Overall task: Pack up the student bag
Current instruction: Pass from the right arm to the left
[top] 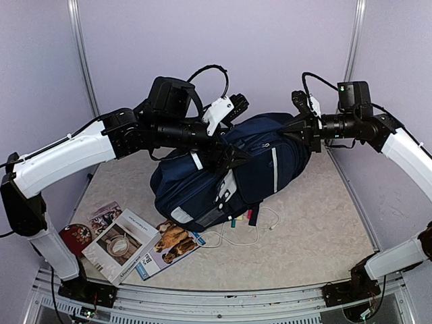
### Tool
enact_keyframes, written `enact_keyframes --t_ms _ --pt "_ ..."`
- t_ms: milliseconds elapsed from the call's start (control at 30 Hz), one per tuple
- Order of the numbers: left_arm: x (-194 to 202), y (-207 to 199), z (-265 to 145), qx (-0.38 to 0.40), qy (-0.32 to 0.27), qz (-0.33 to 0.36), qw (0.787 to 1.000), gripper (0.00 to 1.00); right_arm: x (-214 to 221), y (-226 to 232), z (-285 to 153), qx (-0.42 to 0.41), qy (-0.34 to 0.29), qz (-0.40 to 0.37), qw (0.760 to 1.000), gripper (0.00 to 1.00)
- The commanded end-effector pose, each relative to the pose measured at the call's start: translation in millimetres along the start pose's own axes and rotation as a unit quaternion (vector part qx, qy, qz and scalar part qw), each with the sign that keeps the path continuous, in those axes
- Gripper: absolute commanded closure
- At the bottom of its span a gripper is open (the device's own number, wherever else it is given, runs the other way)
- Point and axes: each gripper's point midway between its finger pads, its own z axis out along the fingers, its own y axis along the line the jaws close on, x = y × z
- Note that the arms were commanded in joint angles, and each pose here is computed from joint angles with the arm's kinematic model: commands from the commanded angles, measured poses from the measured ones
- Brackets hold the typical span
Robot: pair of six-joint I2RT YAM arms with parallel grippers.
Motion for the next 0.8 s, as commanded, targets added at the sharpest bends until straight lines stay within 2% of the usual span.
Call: enact_keyframes --t_ms 0,67,100,133,167,233,333,400,467,567,667,767 --pt "20 28 4 -0.073 0.046 -0.001 0.996 0.05 -46 -1 -11 -0.002 -0.065 -0.057 0.996 1.00" --pt "21 27 1 -0.057 0.039 -0.014 0.998 0.26 -46 0 -12 -0.001 -0.065 -0.058 0.996 1.00" --pt "17 19 -2 -0.029 0.025 -0.016 0.999 0.41 -47 -1 -12 0.002 -0.067 -0.059 0.996 1.00" --pt "15 15 -6 -0.016 0.015 -0.015 1.000 0.50 -46 -2 -12 0.005 -0.066 -0.058 0.996 1.00" --pt "12 6 -10 0.005 0.000 -0.013 1.000 0.71 -45 -4 -11 0.008 -0.066 -0.058 0.996 1.00" --pt "4 2 -19 0.013 -0.029 -0.015 0.999 0.99 -43 -9 -8 0.019 -0.064 -0.049 0.997 1.00" --pt "4 3 -26 0.007 -0.042 -0.030 0.999 1.00 -43 -27 -5 0.053 -0.065 -0.008 0.996 1.00" --pt "5 9 -29 -0.005 -0.050 -0.046 0.998 1.00 -44 -43 -7 0.094 -0.066 0.031 0.993 0.80" --pt "5 19 -32 -0.029 -0.057 -0.070 0.996 1.00 -48 -55 -14 0.133 -0.070 0.057 0.987 0.65" --pt "2 38 -39 -0.068 -0.070 -0.104 0.990 1.00 -61 -63 -31 0.189 -0.083 0.079 0.975 0.54" --pt "-1 47 -43 -0.087 -0.081 -0.122 0.985 1.00 -82 -50 -44 0.213 -0.109 0.078 0.968 0.44" --pt "-7 44 -44 -0.080 -0.091 -0.125 0.985 1.00 -108 -11 -36 0.191 -0.136 0.057 0.970 0.43"
